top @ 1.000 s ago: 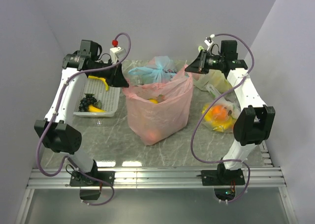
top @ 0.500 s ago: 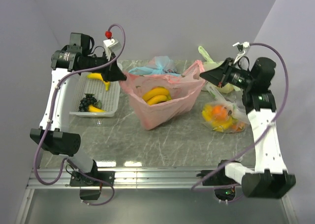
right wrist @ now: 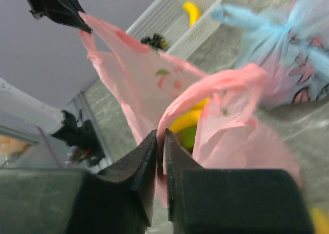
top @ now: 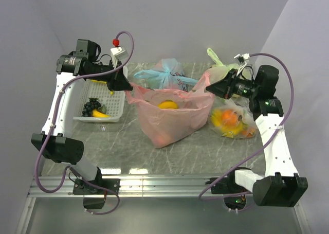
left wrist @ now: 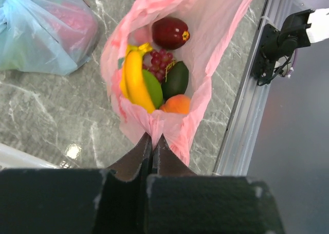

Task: Place the fake fruits into the plastic bag and tie a complex knot

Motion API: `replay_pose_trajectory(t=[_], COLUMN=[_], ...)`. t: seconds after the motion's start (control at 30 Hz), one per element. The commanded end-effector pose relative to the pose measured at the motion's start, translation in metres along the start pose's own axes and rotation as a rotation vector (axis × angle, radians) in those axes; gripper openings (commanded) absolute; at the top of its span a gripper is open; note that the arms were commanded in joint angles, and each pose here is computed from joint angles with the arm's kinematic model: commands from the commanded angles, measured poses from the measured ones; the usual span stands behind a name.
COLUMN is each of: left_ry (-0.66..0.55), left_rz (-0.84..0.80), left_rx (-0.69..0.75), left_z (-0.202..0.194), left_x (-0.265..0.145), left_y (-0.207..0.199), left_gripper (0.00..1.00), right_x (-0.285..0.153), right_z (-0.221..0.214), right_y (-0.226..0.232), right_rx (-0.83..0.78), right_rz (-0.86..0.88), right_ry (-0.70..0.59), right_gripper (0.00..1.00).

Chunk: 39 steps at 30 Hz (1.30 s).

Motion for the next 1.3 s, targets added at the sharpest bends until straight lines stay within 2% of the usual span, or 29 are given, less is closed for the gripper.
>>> replay_pose_trajectory(t=[0.0,0.07,0.17,0.4,0.47,0.57,0.63,0.73,0.8,0.83,0.87,0.9,0.93,0.97,1.0,1.17,1.23,1.27], left_ry=[-0.028,-0.031,-0.031,-0.023,-0.025,-0.024,-0.026,-0.047,-0.094,-0.132,-0.148,-0.159,-0.166,-0.167,-0.166,-0.138,-0.114,-0.104], left_rz=[-0.057,-0.064,-0.052,-0.049,-0.047,-0.039,-0.020,0.018,0.036,0.089,0.115,0.137,0.149,0.157,0.152,0.081,0.043,0.026], left_rx=[0.051,0.057,0.073,0.080,0.079,0.072,0.057,-0.035,-0.139,-0.135,-0.183,-0.189,-0.194,-0.212,-0.213,-0.177,-0.181,-0.189], left_z=[0.008,0.006,0.003,0.006,0.006,0.005,0.008,0.019,0.034,0.045,0.047,0.049,0.050,0.050,0.049,0.039,0.032,0.028], left_x=[-0.006,-0.005,-0.006,-0.006,-0.005,-0.005,-0.005,-0.003,-0.009,-0.013,-0.015,-0.018,-0.020,-0.020,-0.022,-0.023,-0.018,-0.015], left_y=[-0.013,-0.014,-0.014,-0.012,-0.010,-0.009,-0.006,0.003,0.006,0.010,0.010,0.009,0.007,0.006,0.004,-0.010,-0.009,-0.006], left_gripper=[0.00,0.00,0.00,0.00,0.00,0.00,0.00,0.00,0.00,0.00,0.00,0.00,0.00,0.00,0.00,0.01,0.09,0.19], right_x=[-0.002,0.000,0.009,0.033,0.041,0.048,0.045,0.030,0.019,0.009,0.006,0.000,-0.001,-0.001,-0.002,-0.001,0.002,0.004], right_z=[-0.009,-0.008,-0.003,0.002,0.004,0.017,0.035,0.073,0.090,0.098,0.098,0.097,0.086,0.075,0.070,0.057,0.056,0.052], right_y=[0.011,0.008,-0.003,-0.041,-0.052,-0.059,-0.053,-0.022,0.002,0.020,0.028,0.038,0.040,0.038,0.037,0.033,0.028,0.025], right_rx=[0.018,0.056,0.162,0.316,0.317,0.307,0.255,0.118,0.048,-0.012,-0.036,-0.136,-0.108,-0.113,-0.167,-0.120,-0.080,-0.055], right_rz=[0.065,0.075,0.072,0.071,0.066,0.082,0.106,0.175,0.216,0.225,0.229,0.225,0.216,0.204,0.185,0.150,0.127,0.126], right_ry=[0.048,0.053,0.043,0.066,0.048,0.007,-0.042,-0.128,-0.161,-0.180,-0.178,-0.187,-0.151,-0.131,-0.127,-0.119,-0.138,-0.133], right_gripper=[0.27,0.49,0.61,0.65,0.71,0.75,0.73,0.59,0.43,0.37,0.25,0.19,0.13,0.03,0.00,0.00,0.00,0.00])
Point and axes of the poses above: each gripper's point midway between its finger pads, its own x axis out along the fingers, its own y axis along the line the jaws close on, z = x × y, the point moved 5 cm from there along -x, back along the fingers, and after that the axes turned 15 degrees about -x, right-handed, at the moved point
